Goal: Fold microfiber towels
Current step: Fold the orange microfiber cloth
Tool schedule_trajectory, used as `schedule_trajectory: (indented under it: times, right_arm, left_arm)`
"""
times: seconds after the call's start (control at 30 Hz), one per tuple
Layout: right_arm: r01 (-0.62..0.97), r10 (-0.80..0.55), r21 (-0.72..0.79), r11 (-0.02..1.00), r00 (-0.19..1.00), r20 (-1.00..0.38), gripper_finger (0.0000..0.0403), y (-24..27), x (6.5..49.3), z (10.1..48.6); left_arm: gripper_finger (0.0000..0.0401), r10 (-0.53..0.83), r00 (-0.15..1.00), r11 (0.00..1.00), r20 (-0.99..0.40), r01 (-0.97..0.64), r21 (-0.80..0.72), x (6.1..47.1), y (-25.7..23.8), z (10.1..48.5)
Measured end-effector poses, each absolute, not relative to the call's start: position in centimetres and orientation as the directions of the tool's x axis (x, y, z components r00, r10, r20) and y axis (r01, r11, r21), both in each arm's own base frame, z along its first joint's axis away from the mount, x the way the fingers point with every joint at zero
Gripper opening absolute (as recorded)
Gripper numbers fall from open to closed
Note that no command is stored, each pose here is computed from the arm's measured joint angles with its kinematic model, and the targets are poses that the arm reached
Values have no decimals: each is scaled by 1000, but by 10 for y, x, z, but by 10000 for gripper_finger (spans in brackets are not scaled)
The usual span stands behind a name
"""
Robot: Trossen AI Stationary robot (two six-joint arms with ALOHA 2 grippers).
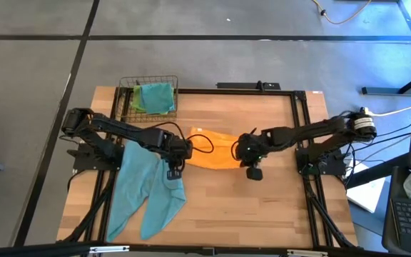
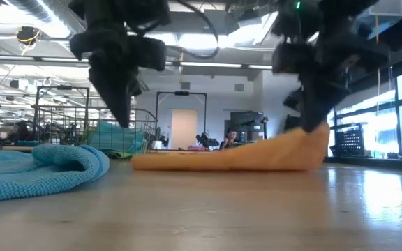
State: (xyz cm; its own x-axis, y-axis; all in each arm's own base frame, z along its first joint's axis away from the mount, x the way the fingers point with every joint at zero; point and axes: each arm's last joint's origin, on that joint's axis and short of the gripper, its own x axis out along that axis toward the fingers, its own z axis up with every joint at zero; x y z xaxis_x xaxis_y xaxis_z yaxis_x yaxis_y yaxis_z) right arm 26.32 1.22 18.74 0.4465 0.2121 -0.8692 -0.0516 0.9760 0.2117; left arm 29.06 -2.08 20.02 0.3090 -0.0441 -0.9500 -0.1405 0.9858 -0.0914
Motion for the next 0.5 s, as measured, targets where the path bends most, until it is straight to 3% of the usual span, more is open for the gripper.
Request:
schedule_trajectory:
  times: [0.2, 0.5]
  right_arm:
    - [-30, 138, 143, 989, 517, -845, 3, 10, 257, 207]
    - [-22, 131, 141, 990, 536, -834, 3, 7, 262, 206]
  left_arm:
    - [0, -4, 375, 988, -927, -141, -61, 294, -25, 218]
    - [29, 0, 683, 1000, -731, -2, -1, 328, -39, 233]
